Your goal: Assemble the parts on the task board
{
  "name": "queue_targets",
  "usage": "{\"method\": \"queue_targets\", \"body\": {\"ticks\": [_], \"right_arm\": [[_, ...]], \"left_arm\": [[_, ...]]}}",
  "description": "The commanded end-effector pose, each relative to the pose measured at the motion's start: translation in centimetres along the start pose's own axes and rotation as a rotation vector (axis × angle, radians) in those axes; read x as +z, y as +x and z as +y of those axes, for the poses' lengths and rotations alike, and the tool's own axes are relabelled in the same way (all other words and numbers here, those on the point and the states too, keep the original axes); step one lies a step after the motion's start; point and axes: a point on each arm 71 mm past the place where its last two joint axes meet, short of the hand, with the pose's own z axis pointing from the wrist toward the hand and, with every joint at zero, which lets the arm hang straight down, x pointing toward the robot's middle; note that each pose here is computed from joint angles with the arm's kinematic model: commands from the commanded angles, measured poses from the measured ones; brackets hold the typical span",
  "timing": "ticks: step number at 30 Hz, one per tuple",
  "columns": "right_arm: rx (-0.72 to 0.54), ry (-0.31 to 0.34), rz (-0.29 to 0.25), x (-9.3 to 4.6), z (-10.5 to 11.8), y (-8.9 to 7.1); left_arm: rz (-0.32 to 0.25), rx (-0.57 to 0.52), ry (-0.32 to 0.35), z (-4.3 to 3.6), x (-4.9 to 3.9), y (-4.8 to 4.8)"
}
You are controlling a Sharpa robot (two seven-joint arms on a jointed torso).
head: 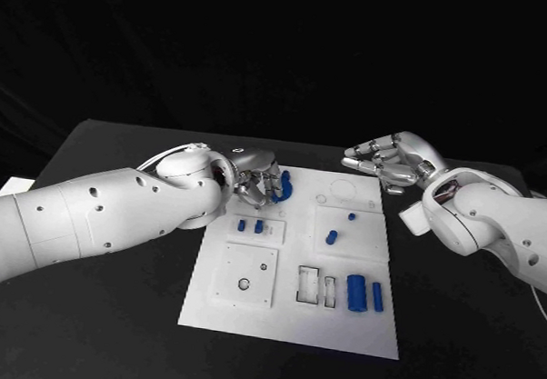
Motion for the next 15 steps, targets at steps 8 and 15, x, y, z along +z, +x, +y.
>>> {"method": "queue_targets", "body": {"ticks": [8, 15], "right_arm": [[0.000, -0.006, 0.012, 0.0, 0.0, 0.0], [0.000, -0.007, 0.013, 0.1, 0.0, 0.1]], "left_arm": [[0.000, -0.066, -0.043, 1.45, -1.46, -0.60], [0.014, -0.074, -0.065, 2.23, -1.46, -0.38]]}}
